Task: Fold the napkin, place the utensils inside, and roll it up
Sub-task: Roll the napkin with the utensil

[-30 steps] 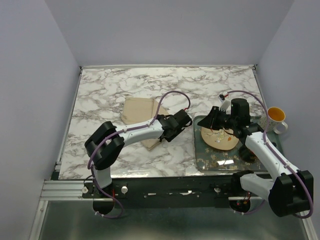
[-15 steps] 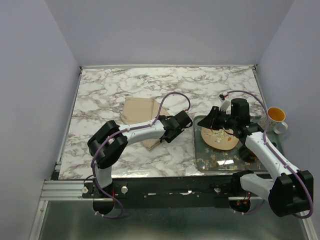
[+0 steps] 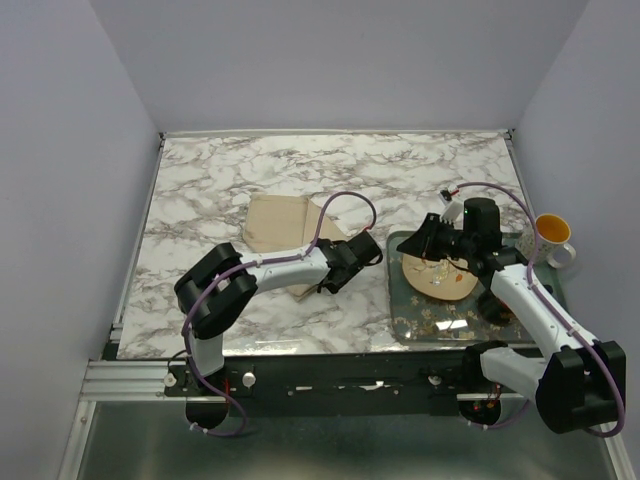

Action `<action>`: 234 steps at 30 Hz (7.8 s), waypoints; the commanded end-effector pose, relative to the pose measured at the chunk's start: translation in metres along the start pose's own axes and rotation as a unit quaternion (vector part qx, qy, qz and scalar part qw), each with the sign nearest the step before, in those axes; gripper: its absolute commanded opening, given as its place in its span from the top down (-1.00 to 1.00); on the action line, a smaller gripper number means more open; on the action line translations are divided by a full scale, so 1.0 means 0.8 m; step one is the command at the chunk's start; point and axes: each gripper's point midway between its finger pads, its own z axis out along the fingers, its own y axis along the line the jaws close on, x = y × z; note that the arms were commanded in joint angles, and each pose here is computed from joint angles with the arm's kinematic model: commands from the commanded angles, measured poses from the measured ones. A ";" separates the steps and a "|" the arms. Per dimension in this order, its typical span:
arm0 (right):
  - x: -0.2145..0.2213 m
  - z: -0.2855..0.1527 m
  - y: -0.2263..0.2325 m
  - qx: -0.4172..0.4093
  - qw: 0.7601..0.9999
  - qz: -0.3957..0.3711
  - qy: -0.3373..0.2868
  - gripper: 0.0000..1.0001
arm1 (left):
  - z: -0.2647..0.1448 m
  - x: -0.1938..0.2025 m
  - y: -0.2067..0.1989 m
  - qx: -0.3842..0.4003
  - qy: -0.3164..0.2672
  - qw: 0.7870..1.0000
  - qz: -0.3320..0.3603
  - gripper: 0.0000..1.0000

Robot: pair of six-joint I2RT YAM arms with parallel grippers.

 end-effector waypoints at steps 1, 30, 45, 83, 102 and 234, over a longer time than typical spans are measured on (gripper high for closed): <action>0.008 -0.003 -0.005 0.004 1.000 0.013 0.006 0.46 | -0.008 -0.004 0.005 -0.015 -0.016 1.000 -0.008 0.08; 0.015 -0.001 -0.009 0.004 1.000 0.013 0.014 0.46 | 0.043 0.042 -0.012 -0.032 0.053 0.998 0.000 0.15; 0.012 -0.004 -0.005 -0.003 1.000 0.011 0.011 0.46 | 0.031 0.039 0.001 -0.033 0.056 0.998 -0.014 0.03; 0.031 0.013 -0.005 -0.041 0.998 0.031 0.031 0.46 | 0.066 0.078 0.005 0.071 0.127 0.984 -0.099 0.76; 0.038 0.077 0.028 -0.081 0.989 0.105 0.072 -0.11 | 0.017 0.005 -0.031 0.323 0.051 0.913 -0.246 1.00; 0.149 0.158 0.002 0.359 0.881 0.228 0.206 0.99 | -0.069 -0.002 -0.052 -0.004 -0.265 0.964 -0.022 -0.85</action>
